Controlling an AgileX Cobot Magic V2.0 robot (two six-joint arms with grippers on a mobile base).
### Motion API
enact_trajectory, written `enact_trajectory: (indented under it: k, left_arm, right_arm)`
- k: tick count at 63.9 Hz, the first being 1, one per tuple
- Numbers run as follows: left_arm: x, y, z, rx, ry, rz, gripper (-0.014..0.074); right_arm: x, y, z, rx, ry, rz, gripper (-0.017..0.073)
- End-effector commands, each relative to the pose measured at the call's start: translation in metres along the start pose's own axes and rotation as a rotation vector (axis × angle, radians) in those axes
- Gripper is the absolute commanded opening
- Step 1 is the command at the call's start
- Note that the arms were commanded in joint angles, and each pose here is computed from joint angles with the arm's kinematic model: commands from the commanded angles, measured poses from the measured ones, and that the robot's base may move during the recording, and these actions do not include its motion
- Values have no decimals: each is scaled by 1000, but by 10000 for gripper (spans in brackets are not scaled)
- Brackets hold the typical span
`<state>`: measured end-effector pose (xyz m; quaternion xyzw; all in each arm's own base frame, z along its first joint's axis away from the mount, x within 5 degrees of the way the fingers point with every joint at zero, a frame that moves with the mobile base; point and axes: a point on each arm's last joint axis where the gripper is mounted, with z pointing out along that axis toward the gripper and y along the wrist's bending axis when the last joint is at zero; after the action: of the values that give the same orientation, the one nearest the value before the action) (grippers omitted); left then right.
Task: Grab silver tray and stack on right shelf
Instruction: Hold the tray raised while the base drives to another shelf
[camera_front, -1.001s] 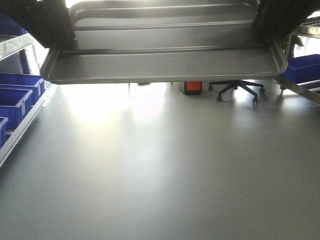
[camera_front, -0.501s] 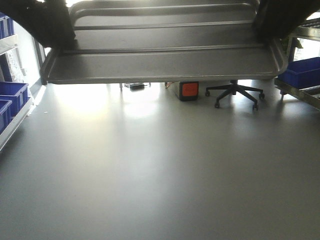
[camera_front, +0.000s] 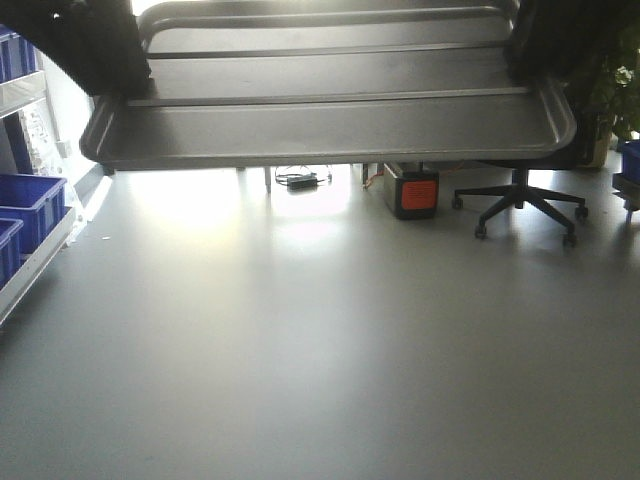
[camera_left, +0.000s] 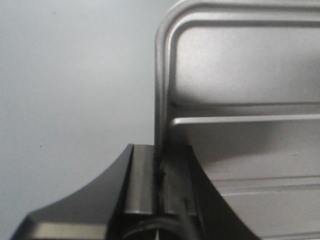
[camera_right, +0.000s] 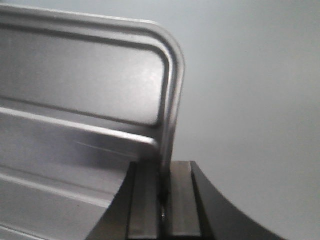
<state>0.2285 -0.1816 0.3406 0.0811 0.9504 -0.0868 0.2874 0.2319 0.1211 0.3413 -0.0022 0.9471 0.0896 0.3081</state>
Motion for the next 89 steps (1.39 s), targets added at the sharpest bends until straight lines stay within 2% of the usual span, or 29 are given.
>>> enact_trajectory:
  k: [1, 89]
  left_arm:
    - [-10, 3, -21, 6, -100, 19, -94]
    - [-10, 3, -21, 9, -97, 16, -94]
  right_arm:
    - [-11, -2, -19, -1, -93, -40, 58]
    - [-11, -3, -19, 1, -92, -38, 58]
